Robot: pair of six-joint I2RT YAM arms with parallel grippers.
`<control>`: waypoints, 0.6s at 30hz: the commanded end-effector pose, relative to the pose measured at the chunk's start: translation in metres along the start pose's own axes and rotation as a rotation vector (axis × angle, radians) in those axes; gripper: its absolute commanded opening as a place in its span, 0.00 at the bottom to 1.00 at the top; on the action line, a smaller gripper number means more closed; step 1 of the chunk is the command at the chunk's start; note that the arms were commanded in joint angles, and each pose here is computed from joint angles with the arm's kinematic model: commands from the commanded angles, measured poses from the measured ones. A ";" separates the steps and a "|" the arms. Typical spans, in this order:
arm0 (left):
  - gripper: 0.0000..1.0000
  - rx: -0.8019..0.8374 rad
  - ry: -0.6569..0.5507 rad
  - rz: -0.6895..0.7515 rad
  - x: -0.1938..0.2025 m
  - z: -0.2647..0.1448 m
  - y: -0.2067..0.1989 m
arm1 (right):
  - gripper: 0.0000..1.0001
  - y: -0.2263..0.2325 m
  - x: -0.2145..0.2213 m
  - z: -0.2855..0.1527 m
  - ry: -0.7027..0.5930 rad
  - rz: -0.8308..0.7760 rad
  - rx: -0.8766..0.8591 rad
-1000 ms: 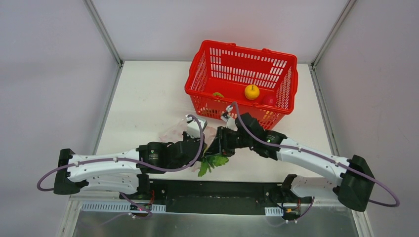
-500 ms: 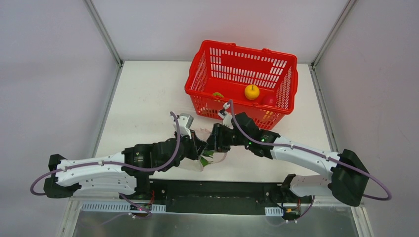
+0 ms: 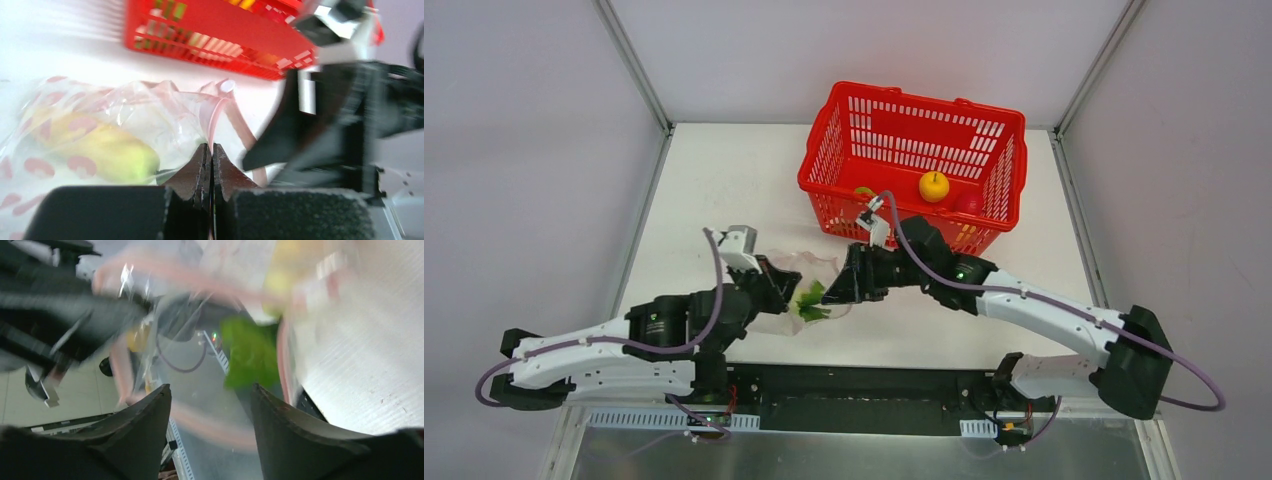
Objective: Place the food in the zip-top bag and seal the zipper
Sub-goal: Place the fake vegetable in the zipper food storage bag.
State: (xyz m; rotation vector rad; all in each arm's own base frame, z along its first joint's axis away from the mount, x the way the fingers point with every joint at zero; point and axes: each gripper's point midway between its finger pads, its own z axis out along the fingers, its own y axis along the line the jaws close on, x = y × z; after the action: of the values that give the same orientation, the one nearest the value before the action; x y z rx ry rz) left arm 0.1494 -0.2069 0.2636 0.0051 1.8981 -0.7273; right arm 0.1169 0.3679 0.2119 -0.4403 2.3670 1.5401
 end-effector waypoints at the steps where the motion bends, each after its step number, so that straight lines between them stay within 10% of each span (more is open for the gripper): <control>1: 0.00 -0.173 -0.089 0.043 -0.023 -0.018 0.052 | 0.64 0.053 -0.008 -0.043 -0.028 -0.155 -0.099; 9: 0.00 -0.150 0.238 0.452 -0.026 -0.024 0.008 | 0.70 0.049 -0.067 -0.094 -0.357 -0.285 0.126; 13: 0.00 -0.173 0.220 0.393 -0.019 -0.008 -0.001 | 0.74 0.040 -0.134 -0.148 -0.623 -0.370 0.395; 18: 0.00 -0.075 0.239 0.222 0.009 0.006 0.002 | 0.78 0.002 -0.193 -0.176 -0.617 -0.391 0.591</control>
State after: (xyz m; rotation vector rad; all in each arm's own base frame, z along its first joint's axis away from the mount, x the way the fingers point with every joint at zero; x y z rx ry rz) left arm 0.1530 -0.2127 0.2614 0.3145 2.0892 -0.3817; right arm 0.2216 0.2696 0.3606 -0.2518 1.9209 0.9156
